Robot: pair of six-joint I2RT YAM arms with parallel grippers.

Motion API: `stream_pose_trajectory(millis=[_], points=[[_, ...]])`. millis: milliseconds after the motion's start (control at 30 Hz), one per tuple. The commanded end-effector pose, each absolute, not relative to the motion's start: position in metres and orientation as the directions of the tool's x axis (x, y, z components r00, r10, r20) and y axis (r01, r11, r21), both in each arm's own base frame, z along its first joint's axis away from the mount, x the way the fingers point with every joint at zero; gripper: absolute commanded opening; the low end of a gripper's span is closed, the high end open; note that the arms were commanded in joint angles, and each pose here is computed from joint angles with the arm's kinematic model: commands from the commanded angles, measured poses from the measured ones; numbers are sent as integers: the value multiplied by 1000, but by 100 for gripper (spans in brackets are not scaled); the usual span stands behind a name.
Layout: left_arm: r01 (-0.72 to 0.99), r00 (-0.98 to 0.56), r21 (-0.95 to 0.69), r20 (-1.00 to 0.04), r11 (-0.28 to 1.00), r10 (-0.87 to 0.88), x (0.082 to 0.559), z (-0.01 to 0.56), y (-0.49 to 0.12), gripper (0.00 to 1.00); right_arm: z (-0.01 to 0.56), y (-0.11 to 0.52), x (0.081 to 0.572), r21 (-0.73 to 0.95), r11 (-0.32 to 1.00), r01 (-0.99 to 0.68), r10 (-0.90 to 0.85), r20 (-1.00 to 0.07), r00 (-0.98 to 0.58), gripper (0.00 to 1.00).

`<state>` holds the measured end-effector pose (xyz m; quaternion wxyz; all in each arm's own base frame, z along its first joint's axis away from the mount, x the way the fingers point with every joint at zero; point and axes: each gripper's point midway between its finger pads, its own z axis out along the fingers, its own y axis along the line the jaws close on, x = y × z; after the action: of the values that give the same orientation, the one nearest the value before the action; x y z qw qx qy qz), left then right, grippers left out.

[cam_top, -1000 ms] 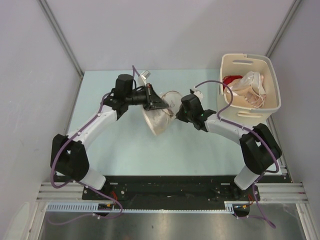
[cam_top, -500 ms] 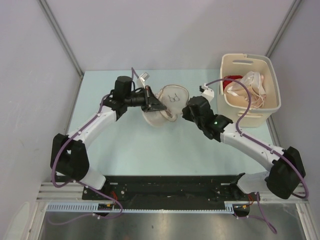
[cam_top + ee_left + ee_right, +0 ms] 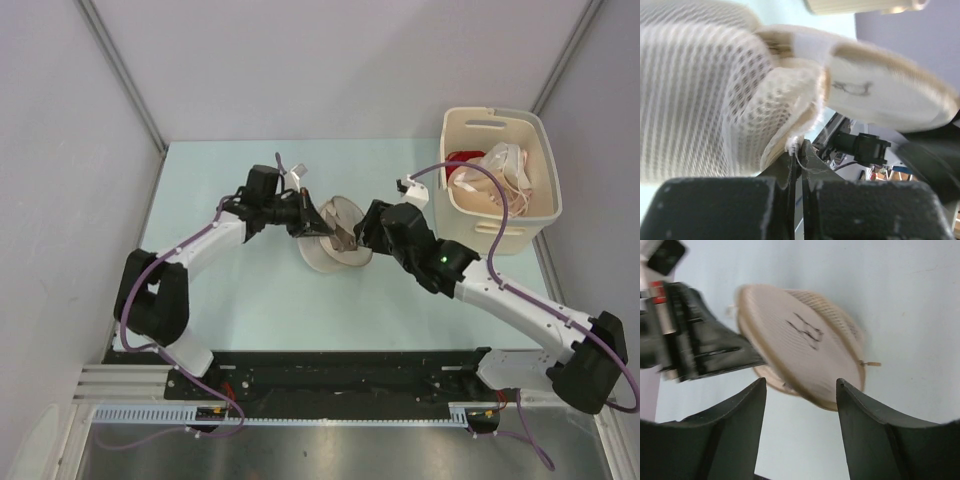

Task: Unzip the laundry bag and remove the bra

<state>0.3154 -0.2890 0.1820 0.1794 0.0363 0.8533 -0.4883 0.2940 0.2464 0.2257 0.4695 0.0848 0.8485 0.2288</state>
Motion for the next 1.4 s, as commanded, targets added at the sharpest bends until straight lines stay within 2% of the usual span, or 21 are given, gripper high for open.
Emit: stream_pose_trajectory(millis=[0,167,233,267,367,500,700,833,1033,1167,1367], points=[[241,-933,-810,-345,534,-103,316,166,-292,0,247,232,281,450,893,-17,394,-799,-454,64],[225,-937,-798,-335,559,-100,318,157,-290,0,266,228,276,463,885,-46,405,-815,-414,67],[221,-936,-793,-335,568,-104,319,158,-289,0,277,240,272,495,862,-112,411,-809,-420,64],[221,-933,-789,-341,573,-110,321,160,-288,0,285,251,268,501,850,-165,401,-817,-415,56],[215,-928,-782,-350,586,-127,324,170,-287,0,287,292,250,491,809,-324,322,-830,-455,41],[202,-913,-764,-374,613,-164,331,183,-283,1,273,342,225,498,720,-483,213,-822,-528,39],[180,-900,-759,-384,626,-206,337,200,-279,0,227,377,208,462,724,-512,100,-805,-585,37],[178,-891,-759,-394,626,-225,338,210,-278,1,204,381,207,430,771,-469,85,-800,-594,39],[185,-888,-767,-398,614,-230,335,218,-278,0,184,357,239,340,895,-288,149,-837,-526,40],[191,-891,-769,-397,610,-222,334,218,-279,0,191,307,279,274,958,-86,214,-880,-424,43],[195,-903,-770,-382,607,-194,329,211,-280,0,214,274,319,288,957,-39,255,-895,-365,43]])
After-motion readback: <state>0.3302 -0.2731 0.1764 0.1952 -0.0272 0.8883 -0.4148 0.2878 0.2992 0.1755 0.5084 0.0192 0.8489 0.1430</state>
